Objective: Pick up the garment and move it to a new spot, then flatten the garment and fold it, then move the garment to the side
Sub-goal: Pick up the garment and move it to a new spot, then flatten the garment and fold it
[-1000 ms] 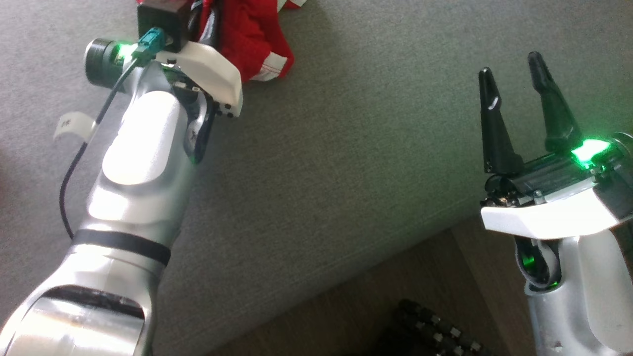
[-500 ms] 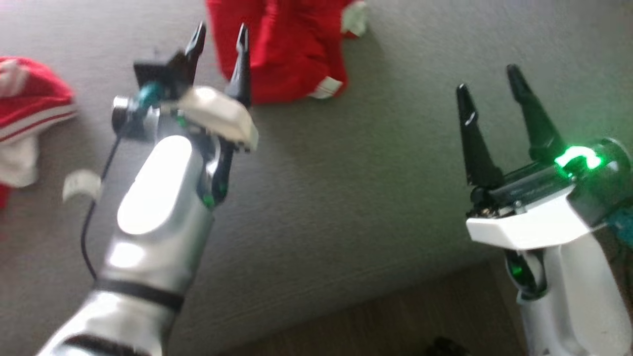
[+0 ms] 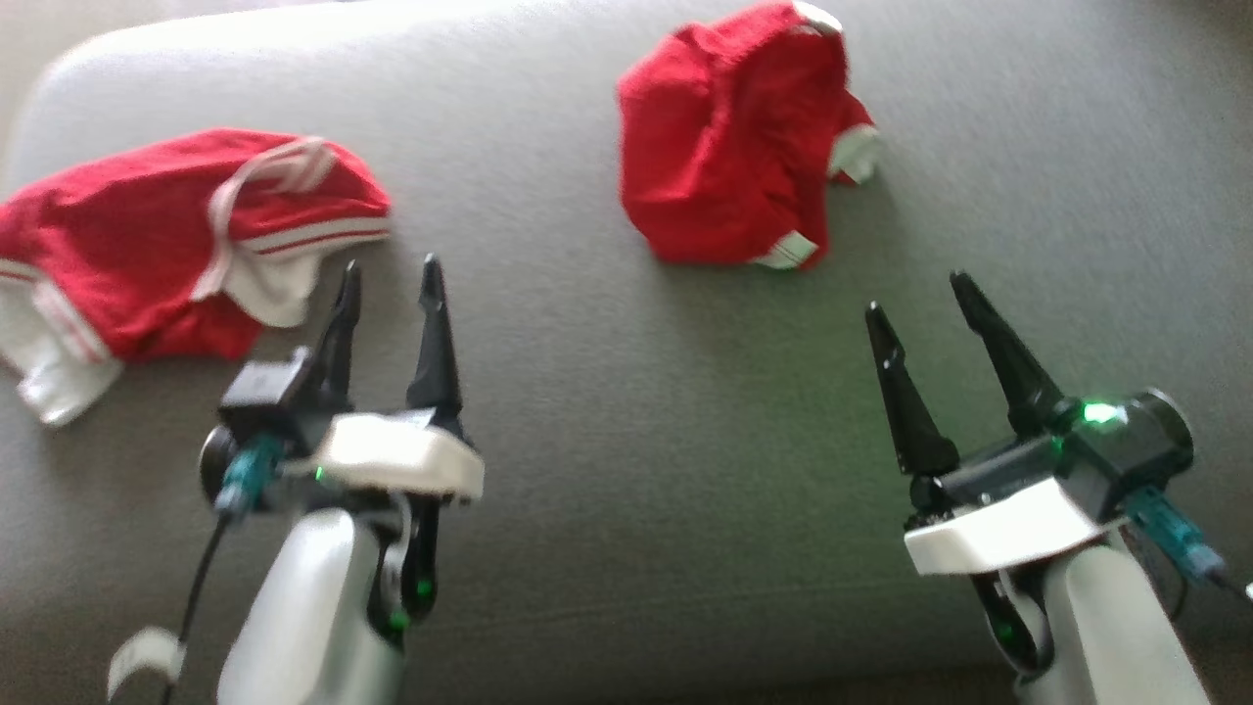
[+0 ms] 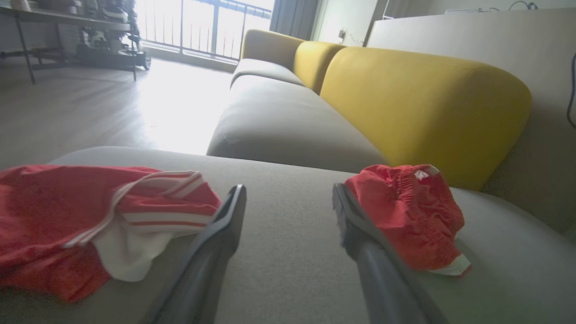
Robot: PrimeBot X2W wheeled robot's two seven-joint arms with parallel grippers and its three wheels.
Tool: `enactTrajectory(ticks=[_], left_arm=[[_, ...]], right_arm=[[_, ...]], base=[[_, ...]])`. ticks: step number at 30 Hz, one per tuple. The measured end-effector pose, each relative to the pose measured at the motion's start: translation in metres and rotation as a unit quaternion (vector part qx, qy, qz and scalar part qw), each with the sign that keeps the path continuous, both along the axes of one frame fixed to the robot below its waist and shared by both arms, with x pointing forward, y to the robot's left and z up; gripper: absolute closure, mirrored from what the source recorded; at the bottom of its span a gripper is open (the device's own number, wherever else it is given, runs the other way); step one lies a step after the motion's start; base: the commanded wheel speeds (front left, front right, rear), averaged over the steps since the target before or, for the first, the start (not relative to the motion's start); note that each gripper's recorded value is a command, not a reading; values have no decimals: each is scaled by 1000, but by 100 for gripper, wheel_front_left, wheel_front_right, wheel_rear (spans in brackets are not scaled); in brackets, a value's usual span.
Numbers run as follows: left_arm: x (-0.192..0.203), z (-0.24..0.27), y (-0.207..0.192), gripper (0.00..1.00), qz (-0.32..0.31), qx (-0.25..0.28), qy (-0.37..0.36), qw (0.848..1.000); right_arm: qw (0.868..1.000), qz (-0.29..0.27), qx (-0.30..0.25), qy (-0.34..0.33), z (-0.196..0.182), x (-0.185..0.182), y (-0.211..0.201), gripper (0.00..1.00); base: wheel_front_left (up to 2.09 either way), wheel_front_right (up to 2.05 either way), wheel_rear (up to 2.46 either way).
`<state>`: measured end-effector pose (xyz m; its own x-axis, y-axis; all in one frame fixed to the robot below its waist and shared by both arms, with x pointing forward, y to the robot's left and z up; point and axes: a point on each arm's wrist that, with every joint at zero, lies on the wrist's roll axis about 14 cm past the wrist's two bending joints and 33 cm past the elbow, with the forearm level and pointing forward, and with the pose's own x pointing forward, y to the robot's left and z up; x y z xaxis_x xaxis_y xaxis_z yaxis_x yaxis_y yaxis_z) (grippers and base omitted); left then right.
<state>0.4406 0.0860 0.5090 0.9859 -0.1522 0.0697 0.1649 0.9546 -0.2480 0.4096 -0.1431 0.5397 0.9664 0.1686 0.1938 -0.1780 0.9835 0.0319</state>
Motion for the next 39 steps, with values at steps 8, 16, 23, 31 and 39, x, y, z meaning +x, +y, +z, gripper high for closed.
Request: enactTrajectory(ticks=[8,16,23,31,39], left_arm=[[-53,8,42,0,59,30,-16,998],[-80,18,55,0,86,61,-35,994],[-102,11,57,0,87,76,-28,993],[-99,14,52,0,78,84,-35,993],[-98,15,48,0,71,87,-38,993]], right_arm=[[1000,25,-6,-11,8,-7,18,0],[1000,1,-10,7,-3,-26,1,0],[1000,-7,-10,21,-11,-46,-5,0],[999,-15,-5,28,-15,-53,-10,0],[999,-21,-2,29,-16,-54,-14,0]], base=[[0,0,0],[0,0,0],[0,0,0],[0,0,0],[0,0,0]])
